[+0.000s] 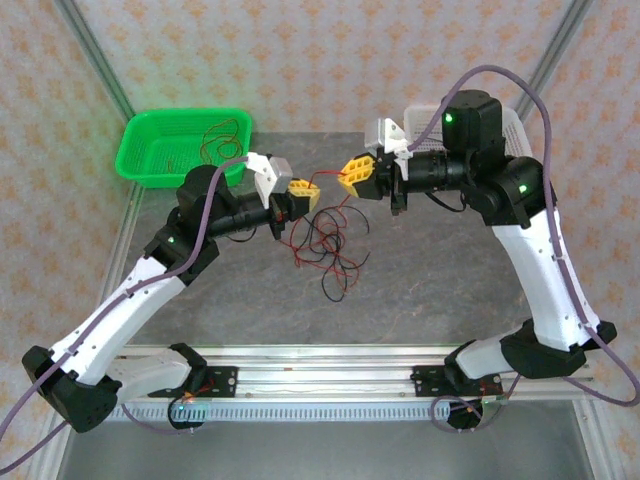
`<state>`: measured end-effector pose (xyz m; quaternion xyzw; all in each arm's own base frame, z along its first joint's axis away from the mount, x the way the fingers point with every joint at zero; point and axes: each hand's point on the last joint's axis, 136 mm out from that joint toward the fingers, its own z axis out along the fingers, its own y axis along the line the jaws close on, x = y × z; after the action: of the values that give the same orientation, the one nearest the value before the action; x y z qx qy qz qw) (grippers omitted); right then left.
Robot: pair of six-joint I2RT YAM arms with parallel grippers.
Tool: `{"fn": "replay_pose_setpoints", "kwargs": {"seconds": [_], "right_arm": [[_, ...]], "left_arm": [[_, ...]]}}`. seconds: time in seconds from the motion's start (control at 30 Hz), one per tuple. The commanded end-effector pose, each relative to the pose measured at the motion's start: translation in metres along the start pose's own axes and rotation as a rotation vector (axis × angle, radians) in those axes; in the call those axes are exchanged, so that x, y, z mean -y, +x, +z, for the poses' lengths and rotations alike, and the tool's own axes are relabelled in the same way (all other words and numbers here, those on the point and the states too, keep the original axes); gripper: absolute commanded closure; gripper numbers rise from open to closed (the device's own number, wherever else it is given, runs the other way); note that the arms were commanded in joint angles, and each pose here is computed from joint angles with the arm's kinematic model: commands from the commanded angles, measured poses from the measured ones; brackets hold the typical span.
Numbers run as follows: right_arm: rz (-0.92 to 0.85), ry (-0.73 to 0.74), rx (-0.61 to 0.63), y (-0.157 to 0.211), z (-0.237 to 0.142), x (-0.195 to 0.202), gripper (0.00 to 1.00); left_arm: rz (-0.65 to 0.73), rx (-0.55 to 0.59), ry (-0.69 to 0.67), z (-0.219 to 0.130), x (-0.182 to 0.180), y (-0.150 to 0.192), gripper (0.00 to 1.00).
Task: Untangle the cables
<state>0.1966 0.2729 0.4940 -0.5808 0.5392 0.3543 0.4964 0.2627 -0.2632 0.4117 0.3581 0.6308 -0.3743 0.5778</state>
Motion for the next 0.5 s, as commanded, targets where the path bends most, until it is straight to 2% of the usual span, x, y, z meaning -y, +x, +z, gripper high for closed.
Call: {"fn": "replay_pose_setpoints", "kwargs": {"seconds": [0.0, 0.1, 0.3, 0.47], "right_arm": [[-0.01, 0.038, 0.044, -0.011, -0.005, 0.003, 1.0], [0.014, 0.089, 0.071, -0.012, -0.006, 0.01, 0.98], [0.054, 0.171, 0.108, -0.01, -0.009, 0.019, 0.58], [0.109, 0.255, 0.13, -0.007, -0.014, 0.029, 0.37]], "left_arm": [[0.016, 0.062, -0.039, -0.006, -0.002, -0.014, 1.0], [-0.003, 0.084, -0.132, -0.011, -0.016, -0.019, 1.0], [-0.062, 0.127, -0.335, -0.024, -0.048, -0.025, 1.0], [-0.124, 0.111, -0.56, -0.035, -0.086, -0.02, 1.0]]}}
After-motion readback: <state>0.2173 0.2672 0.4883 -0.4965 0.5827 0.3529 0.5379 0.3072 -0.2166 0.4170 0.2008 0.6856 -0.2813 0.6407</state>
